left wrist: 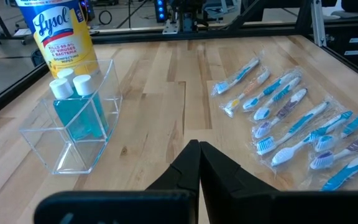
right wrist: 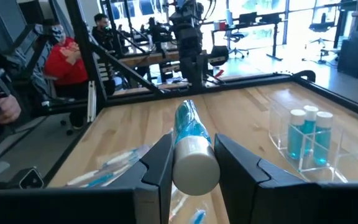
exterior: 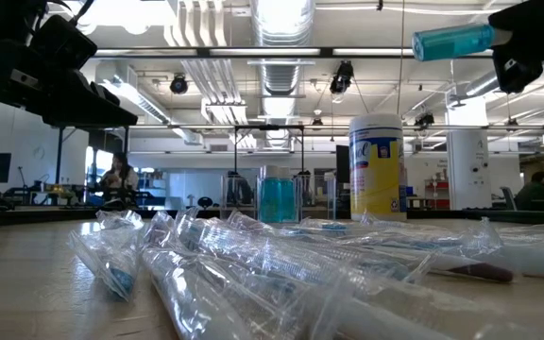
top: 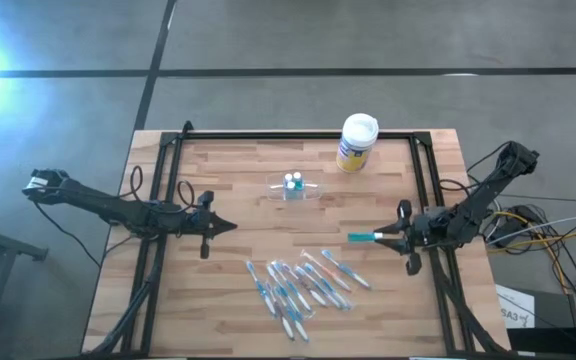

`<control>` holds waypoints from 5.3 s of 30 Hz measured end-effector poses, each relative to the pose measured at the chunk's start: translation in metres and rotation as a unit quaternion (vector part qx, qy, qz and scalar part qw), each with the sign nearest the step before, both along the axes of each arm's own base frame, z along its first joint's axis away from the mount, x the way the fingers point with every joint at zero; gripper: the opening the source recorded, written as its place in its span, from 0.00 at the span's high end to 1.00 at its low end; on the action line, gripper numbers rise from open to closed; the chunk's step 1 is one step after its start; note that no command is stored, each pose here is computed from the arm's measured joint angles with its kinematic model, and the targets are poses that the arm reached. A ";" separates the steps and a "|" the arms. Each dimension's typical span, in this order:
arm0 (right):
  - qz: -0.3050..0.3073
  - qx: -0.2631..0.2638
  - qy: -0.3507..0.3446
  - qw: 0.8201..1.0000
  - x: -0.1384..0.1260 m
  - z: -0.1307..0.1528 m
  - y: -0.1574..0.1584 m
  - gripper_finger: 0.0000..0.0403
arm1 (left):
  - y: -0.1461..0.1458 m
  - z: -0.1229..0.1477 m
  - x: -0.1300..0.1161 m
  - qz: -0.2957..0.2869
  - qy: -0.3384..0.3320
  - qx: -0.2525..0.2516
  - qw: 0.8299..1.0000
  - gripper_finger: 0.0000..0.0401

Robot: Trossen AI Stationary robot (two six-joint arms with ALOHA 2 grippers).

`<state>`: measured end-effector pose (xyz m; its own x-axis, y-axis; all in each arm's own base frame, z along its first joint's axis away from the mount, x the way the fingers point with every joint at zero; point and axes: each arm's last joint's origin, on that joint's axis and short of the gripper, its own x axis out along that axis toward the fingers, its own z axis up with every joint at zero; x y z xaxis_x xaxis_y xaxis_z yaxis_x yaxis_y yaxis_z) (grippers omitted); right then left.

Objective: Pick & Place toothbrushing station
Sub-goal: Put the blue mouthwash into the transparent organizer, then put the blue toothbrush into the transparent organizer

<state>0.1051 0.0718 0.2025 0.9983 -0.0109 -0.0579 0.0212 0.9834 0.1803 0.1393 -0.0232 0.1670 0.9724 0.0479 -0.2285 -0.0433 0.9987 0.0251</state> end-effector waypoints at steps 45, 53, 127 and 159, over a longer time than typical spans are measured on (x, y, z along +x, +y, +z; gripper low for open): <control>-0.151 0.031 0.523 0.838 0.262 0.132 -0.119 0.78 | 0.000 -0.007 -0.002 -0.002 0.035 0.016 0.999 0.98; -0.149 0.063 0.547 0.822 0.291 0.136 -0.146 0.78 | 0.000 -0.007 -0.002 -0.002 0.038 0.017 0.999 0.98; -0.173 0.115 0.607 0.767 0.323 0.031 -0.200 0.78 | 0.001 -0.010 -0.003 -0.001 0.052 0.017 0.998 0.98; -0.152 0.125 0.602 0.774 0.323 0.018 -0.206 0.64 | 0.001 -0.010 -0.003 -0.001 0.055 0.017 0.998 0.98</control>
<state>0.4282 -0.1339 0.2210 0.1718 -0.0721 -0.9825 0.5456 0.8373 0.0340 0.1363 -0.0225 0.1568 0.9414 0.0547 -0.3328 -0.0354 0.9973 0.0638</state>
